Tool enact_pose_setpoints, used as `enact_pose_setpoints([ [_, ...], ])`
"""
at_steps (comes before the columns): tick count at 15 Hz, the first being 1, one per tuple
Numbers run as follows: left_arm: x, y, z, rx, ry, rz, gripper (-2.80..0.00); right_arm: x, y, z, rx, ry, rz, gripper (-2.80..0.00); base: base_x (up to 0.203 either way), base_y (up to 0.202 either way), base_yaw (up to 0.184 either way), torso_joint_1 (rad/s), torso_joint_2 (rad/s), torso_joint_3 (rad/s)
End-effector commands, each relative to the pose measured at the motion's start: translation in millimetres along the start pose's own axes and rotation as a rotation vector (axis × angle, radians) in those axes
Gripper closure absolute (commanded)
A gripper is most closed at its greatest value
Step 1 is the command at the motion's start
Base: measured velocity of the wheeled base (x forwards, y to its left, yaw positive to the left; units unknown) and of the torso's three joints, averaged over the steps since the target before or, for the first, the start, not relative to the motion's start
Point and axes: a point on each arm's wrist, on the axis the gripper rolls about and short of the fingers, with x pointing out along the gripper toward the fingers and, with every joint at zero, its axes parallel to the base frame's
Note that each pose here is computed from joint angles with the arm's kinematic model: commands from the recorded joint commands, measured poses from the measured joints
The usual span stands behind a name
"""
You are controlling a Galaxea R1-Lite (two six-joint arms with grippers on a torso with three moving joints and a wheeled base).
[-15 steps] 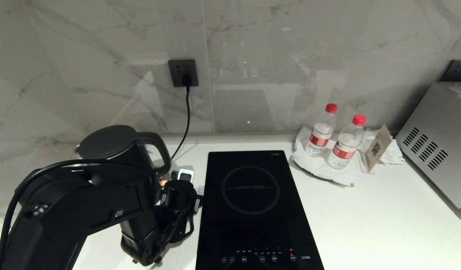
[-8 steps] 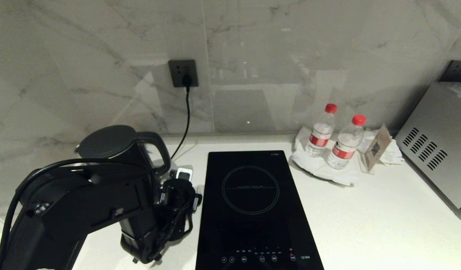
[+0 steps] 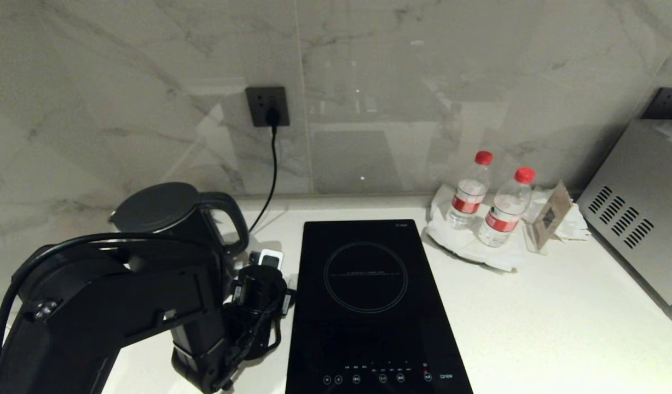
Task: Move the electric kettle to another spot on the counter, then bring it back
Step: Finish boiling water, then pick up the kettle
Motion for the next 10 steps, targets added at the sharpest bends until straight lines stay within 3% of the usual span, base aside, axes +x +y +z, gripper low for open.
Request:
enact_pose_setpoints([
  [1, -20.1, -2.1, 12.1, -0.008, -0.039, -0.04, -2.8, 0.0, 0.0, 0.0, 0.0, 0.0, 0.0, 0.0, 0.0, 0.0, 0.0, 0.0, 0.0, 0.0],
  [6, -83.2, -0.2, 59.5, -0.065, -0.195, -0.144, -2.8, 0.0, 0.0, 0.0, 0.0, 0.0, 0.0, 0.0, 0.0, 0.0, 0.0, 0.0, 0.0, 0.0],
  [10, -112.1, 7.9, 89.6, -0.098, -0.252, -0.179, -2.8, 0.0, 0.0, 0.0, 0.0, 0.0, 0.0, 0.0, 0.0, 0.0, 0.0, 0.0, 0.0, 0.0],
])
